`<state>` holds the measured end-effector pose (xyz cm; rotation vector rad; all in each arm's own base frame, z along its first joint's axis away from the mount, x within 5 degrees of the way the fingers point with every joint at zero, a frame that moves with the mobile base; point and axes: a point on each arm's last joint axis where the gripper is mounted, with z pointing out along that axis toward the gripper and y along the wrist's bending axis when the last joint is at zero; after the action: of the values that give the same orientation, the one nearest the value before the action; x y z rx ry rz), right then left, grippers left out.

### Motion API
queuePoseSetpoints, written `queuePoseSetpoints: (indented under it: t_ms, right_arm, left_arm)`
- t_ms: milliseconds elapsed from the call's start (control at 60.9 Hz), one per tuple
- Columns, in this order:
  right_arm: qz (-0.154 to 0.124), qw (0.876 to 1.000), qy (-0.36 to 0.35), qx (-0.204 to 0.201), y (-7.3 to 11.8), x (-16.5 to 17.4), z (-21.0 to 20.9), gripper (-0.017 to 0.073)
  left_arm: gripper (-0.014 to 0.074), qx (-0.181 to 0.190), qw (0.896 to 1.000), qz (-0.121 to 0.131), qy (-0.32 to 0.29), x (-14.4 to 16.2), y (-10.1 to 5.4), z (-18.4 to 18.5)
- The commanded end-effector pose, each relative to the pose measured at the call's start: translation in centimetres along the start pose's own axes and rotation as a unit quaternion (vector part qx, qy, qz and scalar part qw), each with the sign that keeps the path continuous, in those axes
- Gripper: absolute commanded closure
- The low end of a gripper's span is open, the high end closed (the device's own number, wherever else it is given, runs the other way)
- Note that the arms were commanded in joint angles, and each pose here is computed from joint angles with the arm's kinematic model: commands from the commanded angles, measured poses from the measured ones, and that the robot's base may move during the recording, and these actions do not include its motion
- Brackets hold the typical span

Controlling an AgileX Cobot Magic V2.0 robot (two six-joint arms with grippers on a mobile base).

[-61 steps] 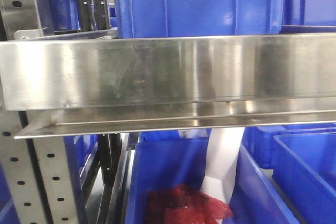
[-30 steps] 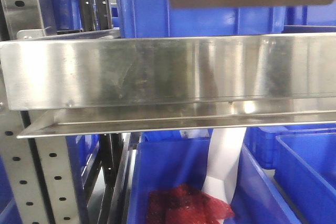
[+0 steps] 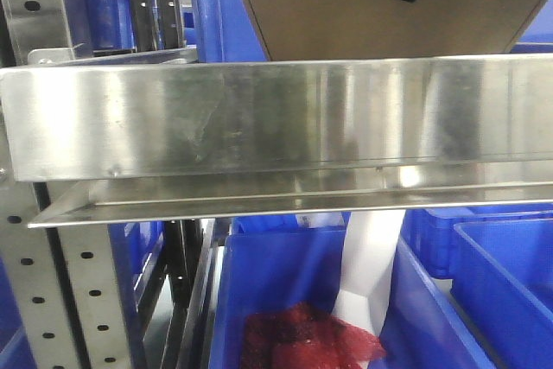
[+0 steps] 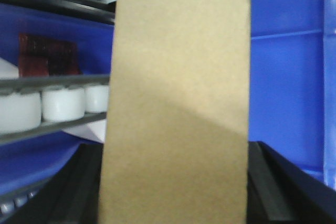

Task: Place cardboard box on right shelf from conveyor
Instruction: 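Raise the held box over the upper shelf roller lane with the right gripper, then lower the box flat onto the shelf and open the right gripper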

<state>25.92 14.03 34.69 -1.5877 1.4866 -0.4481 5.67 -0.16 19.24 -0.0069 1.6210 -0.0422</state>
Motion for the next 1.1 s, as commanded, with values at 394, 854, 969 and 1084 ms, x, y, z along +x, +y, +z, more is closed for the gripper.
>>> queuePoseSetpoints:
  t_ms: [394, 854, 969, 1084]
  right_arm:
    - [0.057, 0.994, -0.049, 0.075, -2.3, -0.8, -2.0, -0.0036]
    - [0.437, 0.885, -0.133, 0.091, -2.8, -0.8, -7.8, 0.0046]
    - [0.532, 0.828, -0.150, 0.091, -1.8, -0.1, -8.8, 0.0187]
    - [0.578, 0.792, -0.171, 0.097, -0.6, 0.6, -9.9, 0.0374]
  left_arm:
    - [0.0710, -0.002, 0.999, -0.003, -0.046, -0.6, 0.0, -0.1]
    - [0.0710, -0.002, 0.999, -0.003, -0.046, -0.6, 0.0, -0.1]
    - [0.0710, -0.002, 0.999, -0.003, -0.046, -0.6, 0.0, -0.1]
    - [0.0710, -0.002, 0.999, -0.003, -0.046, -0.6, 0.0, -0.1]
